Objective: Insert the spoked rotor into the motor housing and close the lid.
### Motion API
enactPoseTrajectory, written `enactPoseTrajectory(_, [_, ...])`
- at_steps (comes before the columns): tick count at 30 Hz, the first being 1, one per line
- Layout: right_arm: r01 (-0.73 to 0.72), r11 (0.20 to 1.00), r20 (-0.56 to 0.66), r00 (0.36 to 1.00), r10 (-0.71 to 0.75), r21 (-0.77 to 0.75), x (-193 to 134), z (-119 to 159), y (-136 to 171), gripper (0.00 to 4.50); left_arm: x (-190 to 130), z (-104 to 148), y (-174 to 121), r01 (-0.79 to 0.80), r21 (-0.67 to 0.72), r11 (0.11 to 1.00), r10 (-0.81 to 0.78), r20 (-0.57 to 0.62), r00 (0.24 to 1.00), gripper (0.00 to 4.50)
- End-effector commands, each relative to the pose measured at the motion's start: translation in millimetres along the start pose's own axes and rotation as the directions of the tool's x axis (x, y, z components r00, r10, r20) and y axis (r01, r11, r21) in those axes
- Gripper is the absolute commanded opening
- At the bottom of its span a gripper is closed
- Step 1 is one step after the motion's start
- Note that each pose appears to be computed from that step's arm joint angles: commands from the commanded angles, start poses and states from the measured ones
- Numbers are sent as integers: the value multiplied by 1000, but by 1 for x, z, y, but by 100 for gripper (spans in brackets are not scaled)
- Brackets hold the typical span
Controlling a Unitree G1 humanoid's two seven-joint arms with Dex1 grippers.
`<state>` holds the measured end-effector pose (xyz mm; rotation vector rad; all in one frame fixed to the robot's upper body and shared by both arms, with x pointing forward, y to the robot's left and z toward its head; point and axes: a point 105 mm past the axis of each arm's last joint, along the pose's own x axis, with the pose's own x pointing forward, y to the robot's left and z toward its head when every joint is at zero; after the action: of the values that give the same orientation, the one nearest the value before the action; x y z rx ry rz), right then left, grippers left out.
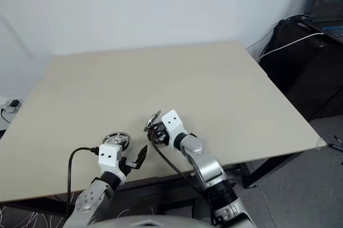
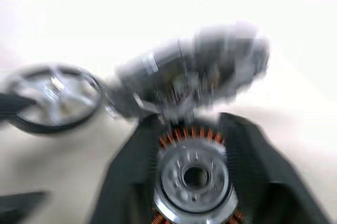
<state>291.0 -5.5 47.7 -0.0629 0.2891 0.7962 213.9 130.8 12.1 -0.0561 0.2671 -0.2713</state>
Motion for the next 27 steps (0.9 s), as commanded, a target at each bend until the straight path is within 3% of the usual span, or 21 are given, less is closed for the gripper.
enactPoseTrajectory(1, [-15,1000,-20,1000,15,-6,-11,7,3,73,1,9,1,2,11,1000,-2,41,999,450])
enactPoseTrajectory(3, [-9,1000,-60,998,8,-5,-13,1,3,8,1,9,1,6,11,1000,-7,40,999,450])
enactPoseTrajectory(4, [-2,1000,-79,997,2,-1,-12,-1,3,3,2,8,0,9,11,1000,-10,39,999,450])
enactPoseTrajectory(10, [29,1000,-157,987,-29,-6,4,-6,4,3,3,7,0,16,12,1000,-17,37,999,450])
enactPoseTrajectory(27, [1,999,-211,977,-8,-32,34,-16,8,3,1,5,3,-1,5,1000,0,45,999,450])
